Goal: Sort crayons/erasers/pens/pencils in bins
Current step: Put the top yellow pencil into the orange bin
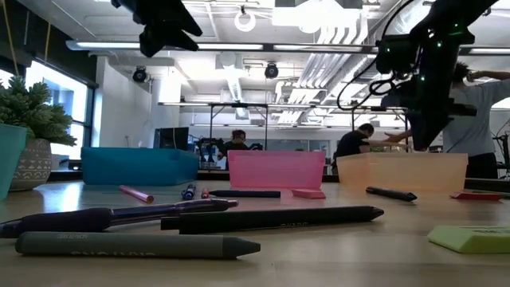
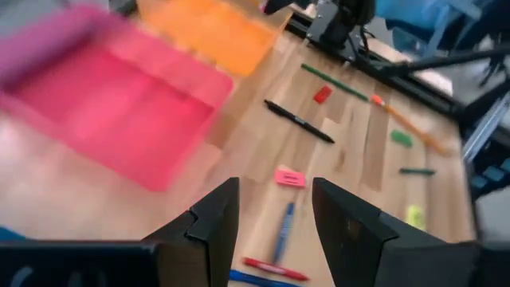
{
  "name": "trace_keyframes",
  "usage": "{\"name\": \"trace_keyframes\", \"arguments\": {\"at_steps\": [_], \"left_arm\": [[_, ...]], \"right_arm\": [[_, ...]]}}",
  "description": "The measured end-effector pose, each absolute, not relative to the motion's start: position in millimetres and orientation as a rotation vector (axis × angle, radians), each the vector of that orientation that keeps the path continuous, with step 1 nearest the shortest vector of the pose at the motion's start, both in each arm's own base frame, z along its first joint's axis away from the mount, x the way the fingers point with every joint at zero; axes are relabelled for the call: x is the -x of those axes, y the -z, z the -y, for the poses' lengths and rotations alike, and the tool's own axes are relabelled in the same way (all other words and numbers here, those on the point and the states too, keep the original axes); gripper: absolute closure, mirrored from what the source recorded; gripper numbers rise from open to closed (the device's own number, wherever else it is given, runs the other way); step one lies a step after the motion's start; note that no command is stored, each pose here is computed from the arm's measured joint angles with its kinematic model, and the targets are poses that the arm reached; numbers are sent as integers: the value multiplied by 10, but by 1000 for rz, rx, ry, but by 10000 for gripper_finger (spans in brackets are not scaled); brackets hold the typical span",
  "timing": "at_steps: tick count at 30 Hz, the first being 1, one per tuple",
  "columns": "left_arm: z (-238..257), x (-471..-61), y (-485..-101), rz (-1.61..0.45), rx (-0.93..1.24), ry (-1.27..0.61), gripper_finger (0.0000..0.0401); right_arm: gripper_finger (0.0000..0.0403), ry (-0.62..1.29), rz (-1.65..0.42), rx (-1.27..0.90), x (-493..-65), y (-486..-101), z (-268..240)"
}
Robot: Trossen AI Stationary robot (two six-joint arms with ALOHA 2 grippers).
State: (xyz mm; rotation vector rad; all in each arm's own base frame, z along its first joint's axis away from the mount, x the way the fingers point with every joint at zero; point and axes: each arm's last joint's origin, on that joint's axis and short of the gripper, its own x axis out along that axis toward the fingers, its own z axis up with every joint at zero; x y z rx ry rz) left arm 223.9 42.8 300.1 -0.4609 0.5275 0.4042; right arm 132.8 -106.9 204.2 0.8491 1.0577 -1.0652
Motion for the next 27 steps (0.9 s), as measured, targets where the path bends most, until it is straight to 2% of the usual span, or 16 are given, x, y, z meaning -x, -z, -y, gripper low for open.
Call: {"name": "trace_keyframes", "arguments": {"at_steps": [12, 27], "left_arm": [[-388, -2493, -2714, -587, 841, -518, 255], [-233, -2693, -2422, -679, 1024, -600, 255]], "right_arm": [[395, 1014, -1062, -744, -1360, -2011, 1100], [395, 974, -1251, -707, -1459, -1767, 1182]]}}
